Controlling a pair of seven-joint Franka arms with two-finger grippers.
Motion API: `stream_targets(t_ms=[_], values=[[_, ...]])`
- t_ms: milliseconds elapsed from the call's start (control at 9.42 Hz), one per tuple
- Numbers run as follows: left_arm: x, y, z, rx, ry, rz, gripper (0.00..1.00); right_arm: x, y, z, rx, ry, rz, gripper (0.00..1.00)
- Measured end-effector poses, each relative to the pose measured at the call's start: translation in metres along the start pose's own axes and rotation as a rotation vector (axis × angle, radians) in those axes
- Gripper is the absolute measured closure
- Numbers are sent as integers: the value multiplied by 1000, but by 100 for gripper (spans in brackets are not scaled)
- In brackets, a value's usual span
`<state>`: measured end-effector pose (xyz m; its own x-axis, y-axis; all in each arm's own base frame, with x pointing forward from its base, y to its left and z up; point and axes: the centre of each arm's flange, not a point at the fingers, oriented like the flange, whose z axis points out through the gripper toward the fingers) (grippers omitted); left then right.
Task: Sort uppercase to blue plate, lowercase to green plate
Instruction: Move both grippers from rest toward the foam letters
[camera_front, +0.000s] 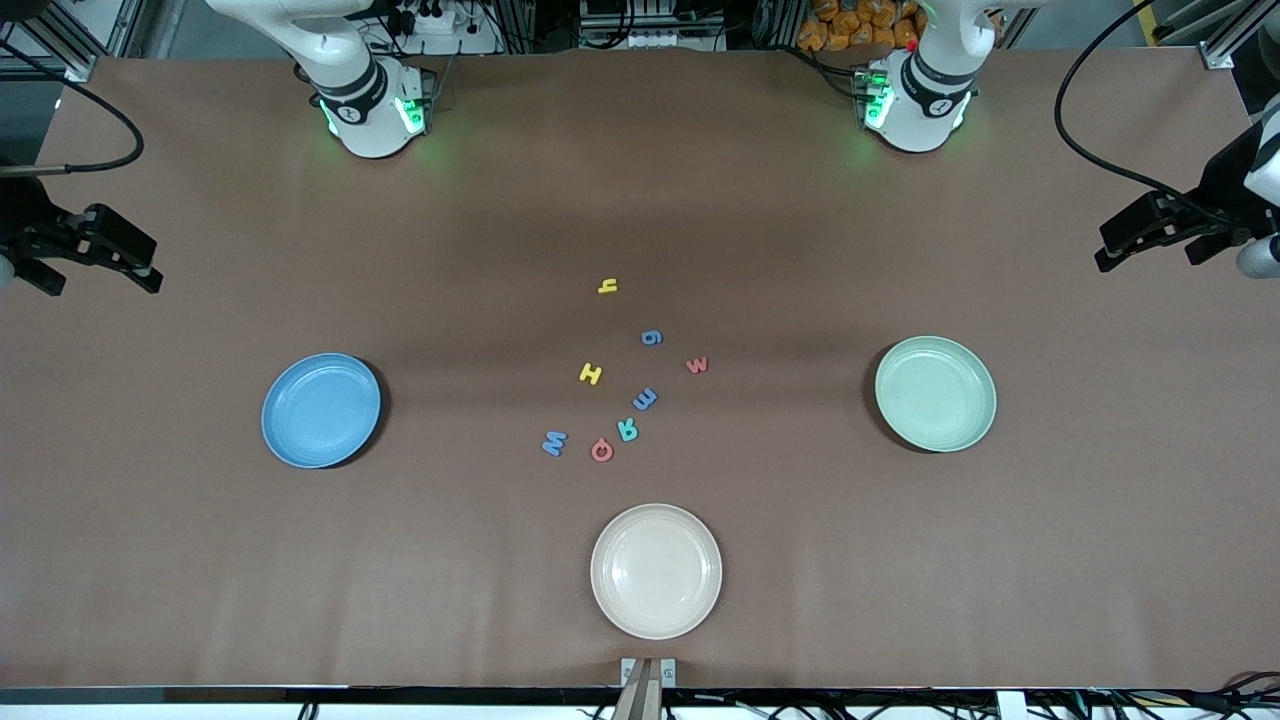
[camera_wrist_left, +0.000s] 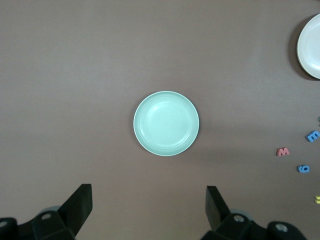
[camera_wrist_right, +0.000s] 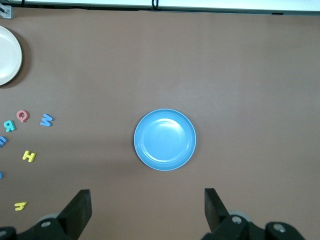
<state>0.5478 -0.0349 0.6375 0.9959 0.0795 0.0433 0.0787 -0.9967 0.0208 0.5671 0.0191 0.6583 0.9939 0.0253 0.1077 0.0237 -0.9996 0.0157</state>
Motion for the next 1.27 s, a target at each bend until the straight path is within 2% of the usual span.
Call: stream_targets(t_ms=[319, 531, 956, 1274], values=[[0, 3, 1, 0, -3, 5, 0, -3, 1, 2, 0, -24, 1, 0], [3, 31, 20, 2, -39, 54, 0, -3, 1, 2, 0, -28, 2, 0], [25, 120, 96, -23, -69, 192, 0, -1, -3, 11, 3, -46, -5, 0], [32, 191, 174, -42, -100, 241, 0, 14, -28, 48, 7, -93, -40, 0]])
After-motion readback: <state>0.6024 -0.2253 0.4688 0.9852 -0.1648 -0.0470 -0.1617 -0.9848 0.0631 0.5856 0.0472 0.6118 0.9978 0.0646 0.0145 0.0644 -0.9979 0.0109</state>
